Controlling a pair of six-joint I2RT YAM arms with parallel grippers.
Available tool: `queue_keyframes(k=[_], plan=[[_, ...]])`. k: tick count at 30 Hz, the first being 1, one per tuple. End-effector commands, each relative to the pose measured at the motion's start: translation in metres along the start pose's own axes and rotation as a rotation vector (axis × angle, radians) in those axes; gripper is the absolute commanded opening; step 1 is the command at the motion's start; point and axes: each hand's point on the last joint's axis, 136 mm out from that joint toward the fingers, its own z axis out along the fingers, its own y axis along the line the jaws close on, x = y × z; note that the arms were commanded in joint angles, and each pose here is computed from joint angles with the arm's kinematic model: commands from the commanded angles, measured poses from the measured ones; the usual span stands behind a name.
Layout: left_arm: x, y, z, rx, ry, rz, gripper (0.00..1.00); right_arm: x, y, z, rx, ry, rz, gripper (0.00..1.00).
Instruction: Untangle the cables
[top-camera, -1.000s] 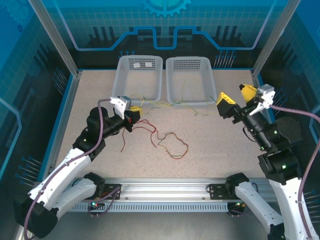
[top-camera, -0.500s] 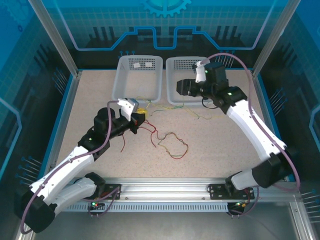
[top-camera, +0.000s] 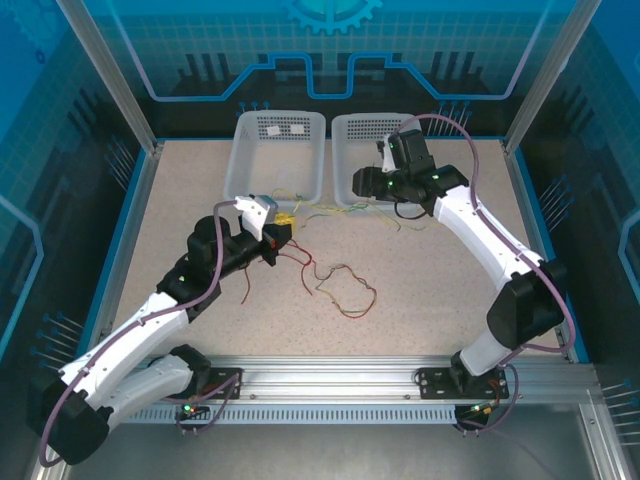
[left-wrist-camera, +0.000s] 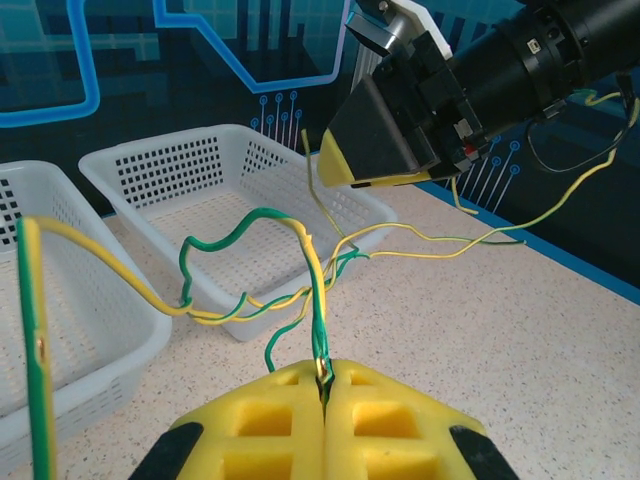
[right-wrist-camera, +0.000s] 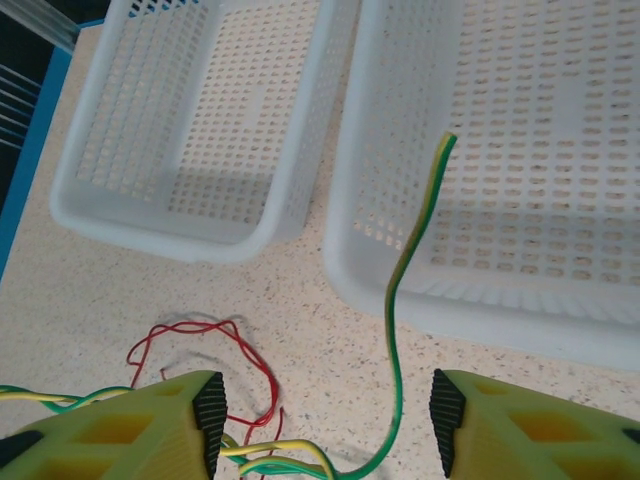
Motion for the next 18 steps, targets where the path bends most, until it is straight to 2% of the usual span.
queue_keyframes(k=[1,10,13,18], plan=[[-0.008,0.0,-0.002,-0.012,-0.049,0.02,0.0,-0.012,-0.004,-0.025,0.065,-0.063,-0.021,0.59],[-0.011,-0.006,-0.001,0.016,-0.073,0.02,0.0,-0.009,0.005,0.015,-0.037,-0.031,0.011,0.6],[-0.011,-0.009,-0.002,0.022,-0.077,0.015,0.0,-0.007,0.001,0.031,-0.002,0.012,0.034,0.59],[-0.01,-0.008,-0.005,0.017,-0.094,0.007,0.0,0.0,-0.009,0.047,0.045,0.026,0.048,0.47]])
